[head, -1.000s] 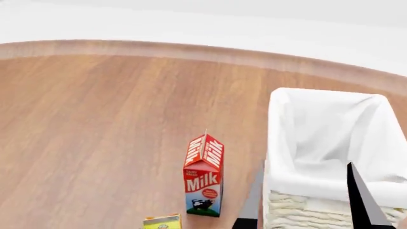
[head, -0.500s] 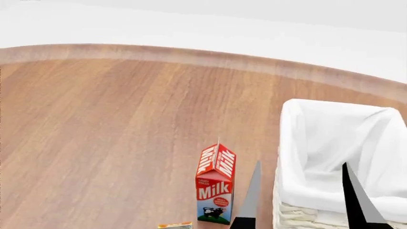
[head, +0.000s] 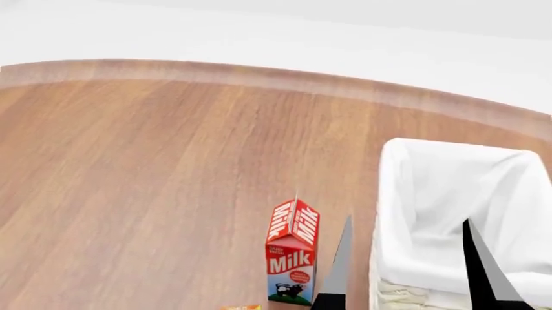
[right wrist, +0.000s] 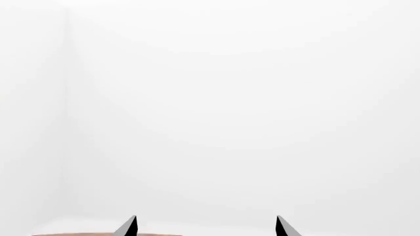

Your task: Pick up the orange juice, and put it in the basket.

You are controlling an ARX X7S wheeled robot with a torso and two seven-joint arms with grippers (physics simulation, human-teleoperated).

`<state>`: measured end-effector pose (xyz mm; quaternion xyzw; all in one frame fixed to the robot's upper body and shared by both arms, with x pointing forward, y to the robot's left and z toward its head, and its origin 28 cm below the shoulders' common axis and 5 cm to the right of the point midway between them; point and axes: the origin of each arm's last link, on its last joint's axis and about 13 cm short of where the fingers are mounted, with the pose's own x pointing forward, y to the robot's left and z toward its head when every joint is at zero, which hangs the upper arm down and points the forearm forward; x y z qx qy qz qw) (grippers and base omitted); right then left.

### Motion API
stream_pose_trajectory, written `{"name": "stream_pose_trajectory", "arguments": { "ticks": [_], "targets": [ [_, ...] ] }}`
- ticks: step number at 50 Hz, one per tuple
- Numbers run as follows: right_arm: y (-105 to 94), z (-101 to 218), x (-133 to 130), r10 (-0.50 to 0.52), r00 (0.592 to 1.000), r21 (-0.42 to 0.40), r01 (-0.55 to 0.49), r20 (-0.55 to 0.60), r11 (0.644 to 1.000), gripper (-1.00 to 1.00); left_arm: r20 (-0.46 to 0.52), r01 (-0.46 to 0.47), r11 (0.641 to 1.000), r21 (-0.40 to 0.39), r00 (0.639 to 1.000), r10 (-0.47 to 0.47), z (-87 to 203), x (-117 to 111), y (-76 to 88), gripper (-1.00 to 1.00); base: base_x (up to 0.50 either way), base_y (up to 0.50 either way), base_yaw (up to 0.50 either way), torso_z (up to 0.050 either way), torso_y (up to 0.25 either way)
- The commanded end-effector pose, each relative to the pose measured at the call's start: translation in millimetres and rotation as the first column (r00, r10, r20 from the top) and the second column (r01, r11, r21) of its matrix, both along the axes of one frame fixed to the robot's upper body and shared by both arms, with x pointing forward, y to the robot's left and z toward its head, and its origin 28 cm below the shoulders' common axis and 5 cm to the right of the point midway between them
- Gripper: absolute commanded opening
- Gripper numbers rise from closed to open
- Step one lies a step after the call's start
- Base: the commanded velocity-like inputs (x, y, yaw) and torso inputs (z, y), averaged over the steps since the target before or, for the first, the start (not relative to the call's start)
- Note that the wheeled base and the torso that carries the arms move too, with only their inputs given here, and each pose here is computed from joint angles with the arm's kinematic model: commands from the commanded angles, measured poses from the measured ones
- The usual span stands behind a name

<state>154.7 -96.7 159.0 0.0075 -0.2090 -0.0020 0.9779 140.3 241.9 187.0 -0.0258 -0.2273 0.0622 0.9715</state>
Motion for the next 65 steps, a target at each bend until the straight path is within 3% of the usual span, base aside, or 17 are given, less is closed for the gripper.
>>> {"name": "stream_pose_trajectory", "arguments": {
  "ticks": [1,32,45,55,65],
  "targets": [
    [-0.1,0,0,0.001,1.000,0.000,-0.001,0.001,1.000,1.00,-0.014,-0.048,0.998,0.029,0.999,0.049,0,1,1.3,1.00,0.00,0.00,0.00,0.038,-0.205],
    [3.9,-2,1,0.017,1.000,-0.004,-0.017,0.003,1.000,1.00,0.003,-0.022,1.000,0.006,1.000,0.022,2,0,0.8,1.00,0.00,0.00,0.00,0.034,-0.226],
    [29.2,-19,11,0.091,0.994,-0.029,-0.092,-0.053,0.995,1.00,0.015,-0.008,1.000,-0.017,1.000,0.008,3,0,0.7,1.00,0.00,0.00,0.00,0.000,0.000],
    [61.0,-36,17,0.169,0.979,-0.054,-0.176,-0.110,0.983,1.00,-0.002,-0.005,1.000,-0.009,1.000,0.005,-2,3,-1.7,1.00,0.00,0.00,0.00,0.000,0.000],
    [74.8,-39,16,0.205,0.970,-0.060,-0.215,-0.133,0.975,1.00,0.006,-0.011,1.000,-0.005,1.000,0.011,0,2,-0.2,1.00,0.00,0.00,0.00,0.000,0.000]
  ]
}}
